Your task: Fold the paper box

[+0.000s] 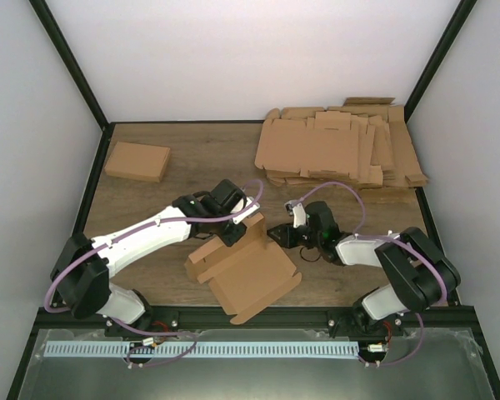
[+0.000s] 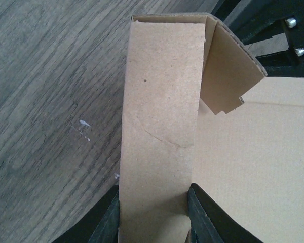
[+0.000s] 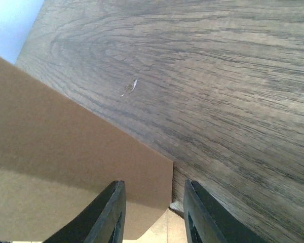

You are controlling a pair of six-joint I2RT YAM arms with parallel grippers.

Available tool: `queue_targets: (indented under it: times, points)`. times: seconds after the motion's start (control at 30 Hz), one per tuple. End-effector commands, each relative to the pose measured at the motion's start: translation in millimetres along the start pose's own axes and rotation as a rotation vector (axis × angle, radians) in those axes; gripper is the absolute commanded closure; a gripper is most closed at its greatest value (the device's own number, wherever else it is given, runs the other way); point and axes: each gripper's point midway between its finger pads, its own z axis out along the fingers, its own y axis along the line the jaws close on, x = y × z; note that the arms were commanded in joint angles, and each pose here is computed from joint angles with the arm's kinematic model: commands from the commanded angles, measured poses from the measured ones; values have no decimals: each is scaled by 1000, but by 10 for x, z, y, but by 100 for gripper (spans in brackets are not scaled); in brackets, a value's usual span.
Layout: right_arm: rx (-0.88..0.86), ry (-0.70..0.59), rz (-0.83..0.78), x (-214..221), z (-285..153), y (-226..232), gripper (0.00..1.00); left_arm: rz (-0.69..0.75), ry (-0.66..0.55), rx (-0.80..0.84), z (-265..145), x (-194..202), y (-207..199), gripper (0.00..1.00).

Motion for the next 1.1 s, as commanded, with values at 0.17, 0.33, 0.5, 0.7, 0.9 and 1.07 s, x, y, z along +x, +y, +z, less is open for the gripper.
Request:
queue_targets:
  times: [0.17, 0.33, 0.5, 0.7, 0.9, 1.07]
  points:
    - [-163, -57, -249, -121, -43, 387, 62, 34, -20, 35, -59, -77, -85, 67]
    - [-195, -64, -331, -136, -55, 463, 60, 41, -22, 67, -69, -89, -140, 67]
    - [-230, -72, -404, -96, -97, 586, 59, 46, -9, 72, -63, -85, -147, 67]
    - [-250, -51, -480, -5, -19, 729, 58, 59, 4, 81, -52, -86, -161, 67]
    - [-212, -43, -467, -35, 46, 669, 62, 58, 9, 92, -46, -80, -175, 67]
    - [-149, -65, -436, -138, 77, 589, 67, 55, 11, 137, -42, -72, -252, 67]
